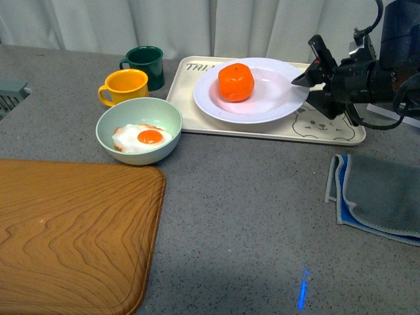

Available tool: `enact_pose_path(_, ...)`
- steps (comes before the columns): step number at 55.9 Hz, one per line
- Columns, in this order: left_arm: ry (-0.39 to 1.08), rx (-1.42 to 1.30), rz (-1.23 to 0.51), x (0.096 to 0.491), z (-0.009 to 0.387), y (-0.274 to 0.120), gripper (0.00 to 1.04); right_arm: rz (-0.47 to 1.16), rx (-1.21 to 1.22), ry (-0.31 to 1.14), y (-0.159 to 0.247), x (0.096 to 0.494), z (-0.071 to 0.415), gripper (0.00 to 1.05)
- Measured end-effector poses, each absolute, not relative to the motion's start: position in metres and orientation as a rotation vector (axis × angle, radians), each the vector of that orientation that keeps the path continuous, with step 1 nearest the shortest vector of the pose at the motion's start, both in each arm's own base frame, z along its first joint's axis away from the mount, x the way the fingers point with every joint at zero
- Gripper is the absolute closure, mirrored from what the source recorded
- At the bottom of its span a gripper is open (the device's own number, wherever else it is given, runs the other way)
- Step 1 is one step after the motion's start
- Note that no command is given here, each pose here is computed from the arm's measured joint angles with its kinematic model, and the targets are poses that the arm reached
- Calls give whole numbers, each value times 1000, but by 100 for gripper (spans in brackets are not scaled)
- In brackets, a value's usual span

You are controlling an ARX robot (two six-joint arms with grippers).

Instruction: Place orange and plate with both arms

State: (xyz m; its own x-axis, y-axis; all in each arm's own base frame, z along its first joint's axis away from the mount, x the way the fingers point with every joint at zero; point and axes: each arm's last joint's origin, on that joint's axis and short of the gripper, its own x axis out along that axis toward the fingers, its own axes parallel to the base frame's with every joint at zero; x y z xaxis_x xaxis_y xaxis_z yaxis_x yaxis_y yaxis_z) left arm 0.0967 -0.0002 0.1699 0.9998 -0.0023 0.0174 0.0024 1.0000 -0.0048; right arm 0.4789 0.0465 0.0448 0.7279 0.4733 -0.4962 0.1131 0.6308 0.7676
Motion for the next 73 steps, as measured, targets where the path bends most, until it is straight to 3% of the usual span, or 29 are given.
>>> enact_pose_path(14, -17, -5, -2, 97, 170, 0, 7, 168, 614, 683, 38, 454, 80, 14)
enact_pose_path(18, -17, -5, -2, 97, 170, 0, 7, 167, 531, 647, 38, 447, 89, 8)
enact_pose_path(22, -17, -5, -2, 97, 170, 0, 7, 94, 351, 413, 38, 440, 93, 17)
enact_pose_path(25, -18, -5, -3, 97, 170, 0, 7, 11, 190, 199, 34, 418, 94, 29)
enact_pose_path(30, -17, -5, -2, 97, 170, 0, 7, 7, 92, 89, 30, 389, 101, 42)
enact_pose_path(33, -17, -5, -2, 97, 170, 0, 7, 3, 48, 17, 25, 363, 116, 55)
enact_pose_path(49, -17, -5, -2, 97, 170, 0, 7, -2, 6, 21, 13, 289, 134, 103)
enact_pose_path(58, -17, -5, -2, 97, 170, 0, 7, -7, 2, 13, 0, 244, 144, 104)
enact_pose_path(73, -17, -5, -2, 97, 170, 0, 7, -5, 2, 22, 0, 206, 150, 104)
